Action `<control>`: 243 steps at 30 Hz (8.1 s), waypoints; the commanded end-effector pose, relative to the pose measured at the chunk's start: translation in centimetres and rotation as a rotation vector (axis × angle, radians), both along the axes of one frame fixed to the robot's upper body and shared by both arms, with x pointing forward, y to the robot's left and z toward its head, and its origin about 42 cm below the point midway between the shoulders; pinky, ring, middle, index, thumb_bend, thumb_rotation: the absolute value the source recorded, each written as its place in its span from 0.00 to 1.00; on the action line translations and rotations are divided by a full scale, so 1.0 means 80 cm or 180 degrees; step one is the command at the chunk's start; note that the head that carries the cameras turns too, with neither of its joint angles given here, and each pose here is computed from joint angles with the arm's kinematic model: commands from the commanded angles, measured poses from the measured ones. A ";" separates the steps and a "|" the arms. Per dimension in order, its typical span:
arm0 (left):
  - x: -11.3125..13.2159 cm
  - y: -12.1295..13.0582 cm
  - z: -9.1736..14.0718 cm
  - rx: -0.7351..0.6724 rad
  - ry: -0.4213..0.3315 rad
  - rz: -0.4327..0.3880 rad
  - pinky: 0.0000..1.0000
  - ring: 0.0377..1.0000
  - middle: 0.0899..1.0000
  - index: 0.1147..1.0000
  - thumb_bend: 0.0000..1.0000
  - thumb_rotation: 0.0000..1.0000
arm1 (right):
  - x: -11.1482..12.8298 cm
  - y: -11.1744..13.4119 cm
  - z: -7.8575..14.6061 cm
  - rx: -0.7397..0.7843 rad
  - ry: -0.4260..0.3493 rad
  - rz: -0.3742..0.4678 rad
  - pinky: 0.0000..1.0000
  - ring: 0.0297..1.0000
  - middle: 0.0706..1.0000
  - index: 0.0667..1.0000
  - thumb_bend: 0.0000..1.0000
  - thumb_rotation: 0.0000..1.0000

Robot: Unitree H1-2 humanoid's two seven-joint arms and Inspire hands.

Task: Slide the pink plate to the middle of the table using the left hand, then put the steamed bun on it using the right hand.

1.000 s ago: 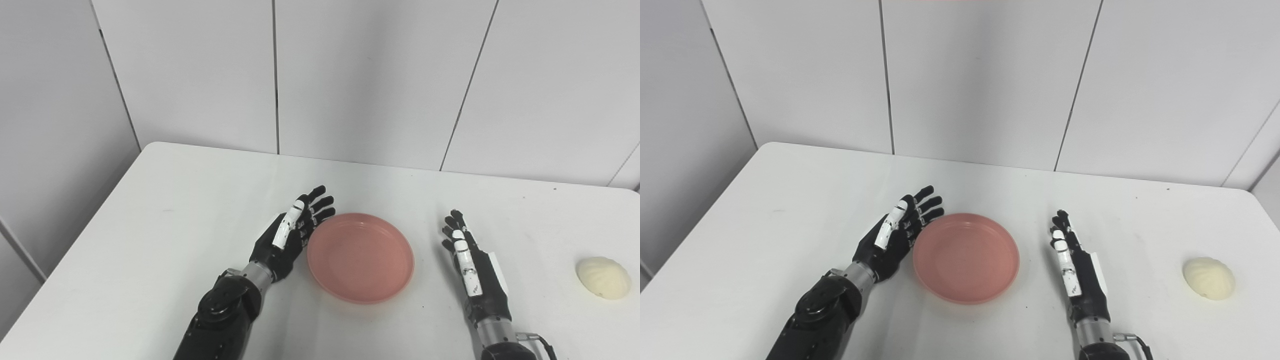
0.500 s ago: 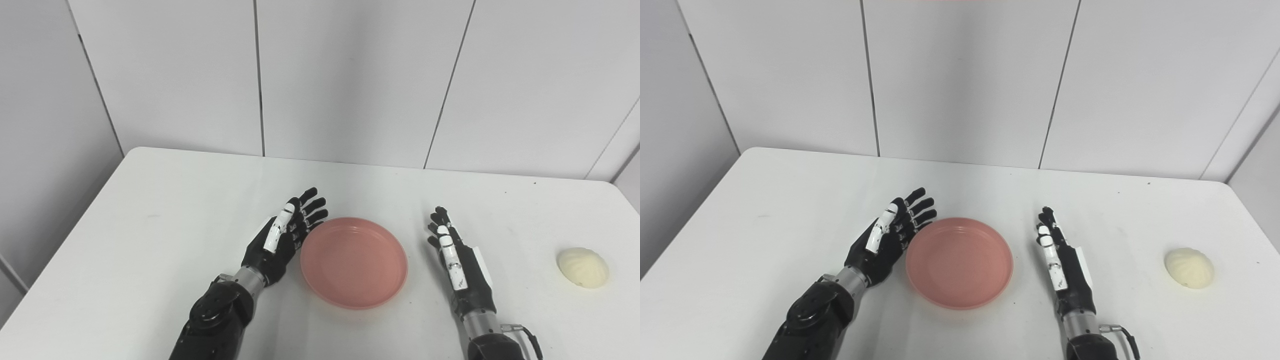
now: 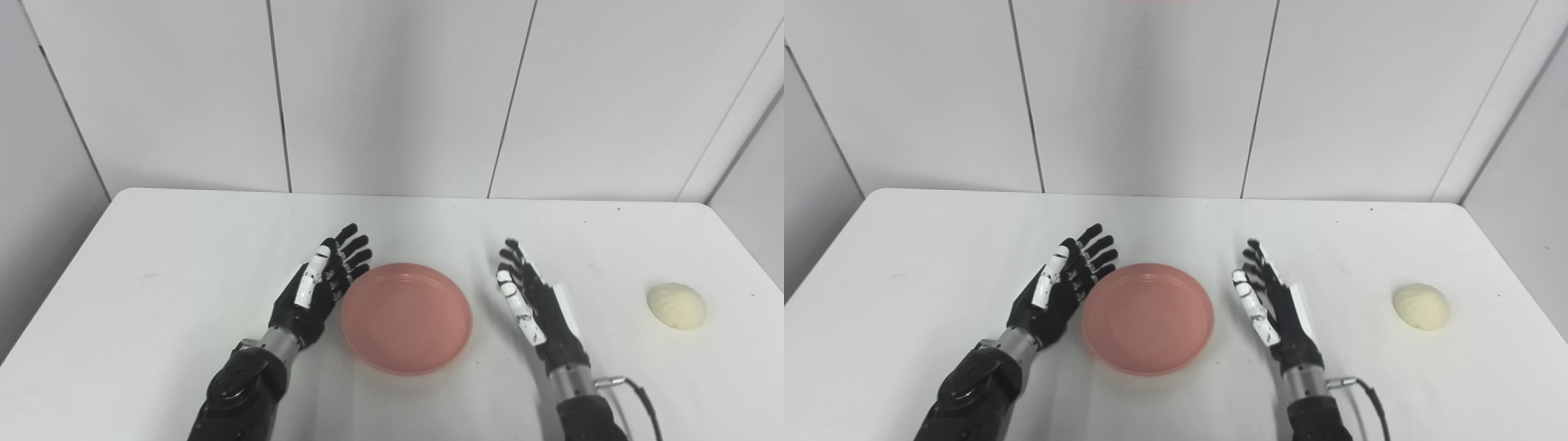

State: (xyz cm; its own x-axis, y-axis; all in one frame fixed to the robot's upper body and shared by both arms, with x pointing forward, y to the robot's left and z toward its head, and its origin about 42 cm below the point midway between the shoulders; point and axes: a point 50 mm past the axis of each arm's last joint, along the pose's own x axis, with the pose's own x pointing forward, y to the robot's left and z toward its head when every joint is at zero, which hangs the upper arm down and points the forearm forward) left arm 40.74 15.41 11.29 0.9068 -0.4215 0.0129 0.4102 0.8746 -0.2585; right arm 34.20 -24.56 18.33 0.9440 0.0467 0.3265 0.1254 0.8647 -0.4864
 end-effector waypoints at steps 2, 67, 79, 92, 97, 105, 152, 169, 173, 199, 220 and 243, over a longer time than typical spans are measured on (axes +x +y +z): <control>-0.034 0.036 -0.076 0.0205 0.0754 0.0135 0.92 0.91 0.92 0.91 0.44 1.00 | 0.002 -0.007 0.057 -0.0288 -0.0532 -0.0160 0.71 0.80 0.87 0.91 0.60 0.84; -0.012 0.147 -0.120 0.0196 0.0850 0.0115 0.82 0.83 0.84 0.83 0.55 0.83 | 0.016 -0.207 0.064 -0.1617 0.0960 -0.2355 0.64 0.79 0.82 0.80 0.81 0.42; -0.013 0.151 -0.113 0.0191 0.0838 0.0100 0.82 0.83 0.84 0.83 0.53 0.84 | 0.028 -0.215 0.041 -0.1651 0.1162 -0.2355 0.68 0.83 0.84 0.80 0.80 0.44; -0.016 0.156 -0.104 0.0187 0.0813 0.0095 0.84 0.84 0.85 0.84 0.56 0.83 | 0.039 -0.224 0.029 -0.1538 0.1247 -0.2367 0.68 0.83 0.85 0.80 0.79 0.44; -0.017 0.157 -0.102 0.0200 0.0810 0.0097 0.83 0.84 0.85 0.84 0.54 0.84 | 0.042 -0.230 0.026 -0.1512 0.1243 -0.2382 0.69 0.82 0.83 0.79 0.79 0.43; -0.018 0.160 -0.099 0.0190 0.0806 0.0084 0.84 0.84 0.86 0.84 0.53 0.85 | 0.046 -0.239 0.020 -0.1486 0.1254 -0.2378 0.66 0.76 0.78 0.76 0.80 0.46; -0.021 0.142 -0.086 0.0205 0.0785 0.0064 0.85 0.85 0.86 0.84 0.53 0.82 | 0.024 -0.187 0.093 -0.1462 0.0877 -0.2005 0.31 0.37 0.39 0.50 0.52 0.00; -0.028 0.082 -0.084 0.0261 0.0756 0.0065 0.86 0.87 0.88 0.86 0.48 0.90 | 0.033 -0.076 0.130 -0.1570 0.0302 -0.1305 0.34 0.40 0.39 0.49 0.52 0.00; -0.031 0.058 -0.077 0.0273 0.0734 0.0076 0.88 0.88 0.89 0.87 0.46 0.94 | 0.039 -0.040 0.135 -0.1584 0.0164 -0.1023 0.40 0.48 0.46 0.44 0.52 0.00; -0.029 -0.025 -0.039 0.0443 0.0661 0.0082 0.93 0.90 0.91 0.91 0.38 1.00 | 0.056 0.137 0.125 -0.1856 -0.0003 0.0432 0.29 0.36 0.39 0.49 0.52 0.00; -0.031 -0.033 -0.026 0.0431 0.0674 0.0071 0.94 0.91 0.91 0.91 0.37 1.00 | 0.065 0.150 0.070 -0.2004 0.0234 0.0759 0.30 0.36 0.38 0.50 0.52 0.00; -0.032 -0.040 -0.021 0.0406 0.0660 0.0072 0.92 0.90 0.91 0.89 0.37 1.00 | 0.073 0.149 0.062 -0.2398 0.0245 0.0840 0.44 0.51 0.54 0.59 0.62 0.21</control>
State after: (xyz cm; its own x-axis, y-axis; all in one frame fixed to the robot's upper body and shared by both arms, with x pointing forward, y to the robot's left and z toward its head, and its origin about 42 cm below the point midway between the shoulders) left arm 39.86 12.17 13.11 0.9172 -0.3943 -0.0564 0.3771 0.9052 -0.1961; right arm 39.61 -13.01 20.60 0.9011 0.4335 -0.0109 -0.1596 0.3081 -0.9379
